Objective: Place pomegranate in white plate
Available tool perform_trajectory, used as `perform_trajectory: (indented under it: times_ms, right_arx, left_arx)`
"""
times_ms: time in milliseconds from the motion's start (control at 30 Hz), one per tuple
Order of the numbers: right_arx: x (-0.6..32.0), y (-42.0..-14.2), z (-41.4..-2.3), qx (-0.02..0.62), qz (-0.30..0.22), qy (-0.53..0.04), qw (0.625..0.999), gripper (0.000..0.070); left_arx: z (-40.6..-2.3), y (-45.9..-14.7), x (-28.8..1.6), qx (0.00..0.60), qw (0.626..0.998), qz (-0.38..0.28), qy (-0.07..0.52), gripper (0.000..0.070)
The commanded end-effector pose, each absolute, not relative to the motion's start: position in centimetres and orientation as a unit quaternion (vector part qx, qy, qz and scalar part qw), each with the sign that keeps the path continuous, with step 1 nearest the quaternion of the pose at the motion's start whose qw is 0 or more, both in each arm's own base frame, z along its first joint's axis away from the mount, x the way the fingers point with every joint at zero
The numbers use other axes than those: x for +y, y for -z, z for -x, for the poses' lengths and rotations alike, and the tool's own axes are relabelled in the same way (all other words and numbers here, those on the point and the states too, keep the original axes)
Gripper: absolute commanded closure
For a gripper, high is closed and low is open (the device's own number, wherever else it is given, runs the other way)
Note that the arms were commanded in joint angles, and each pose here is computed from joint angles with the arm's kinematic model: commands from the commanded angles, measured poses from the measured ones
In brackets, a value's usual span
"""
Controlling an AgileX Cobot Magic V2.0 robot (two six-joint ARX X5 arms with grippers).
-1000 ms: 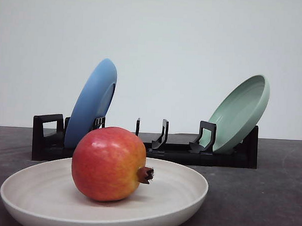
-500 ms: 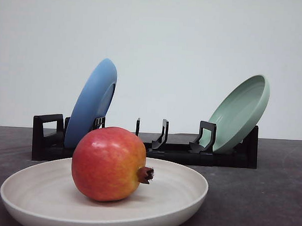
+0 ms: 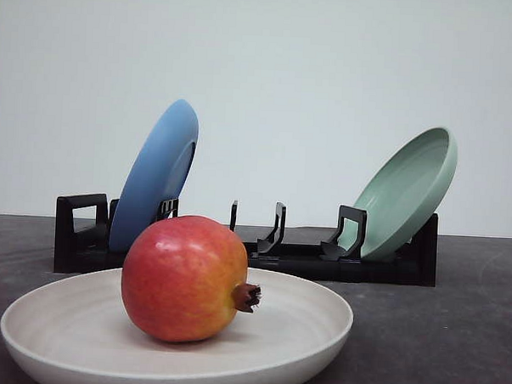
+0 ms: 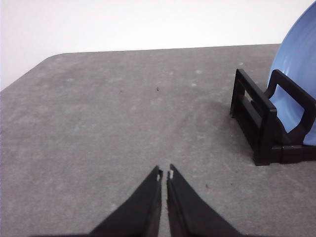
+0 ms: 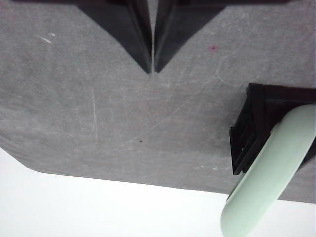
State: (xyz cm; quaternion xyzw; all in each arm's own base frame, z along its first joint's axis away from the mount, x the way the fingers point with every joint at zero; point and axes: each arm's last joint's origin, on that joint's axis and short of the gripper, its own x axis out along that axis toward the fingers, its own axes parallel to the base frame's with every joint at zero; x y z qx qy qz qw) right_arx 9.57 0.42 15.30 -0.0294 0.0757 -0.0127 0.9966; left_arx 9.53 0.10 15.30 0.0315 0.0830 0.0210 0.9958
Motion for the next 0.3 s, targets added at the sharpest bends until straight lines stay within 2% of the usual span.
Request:
perform_trajectory:
  times_ms: [0, 267]
  right_arx:
    - [0.41, -15.2, -9.59, 0.075, 0.025, 0.014, 0.997, 0.07]
    - [0.41, -15.2, -9.59, 0.075, 0.025, 0.014, 0.997, 0.07]
  left_arx:
    - [-9.56, -14.93, 0.07, 0.09, 0.995, -0.028, -0.018, 0.07]
    - [-9.56, -14.93, 0.07, 0.09, 0.995, -0.028, -0.018, 0.07]
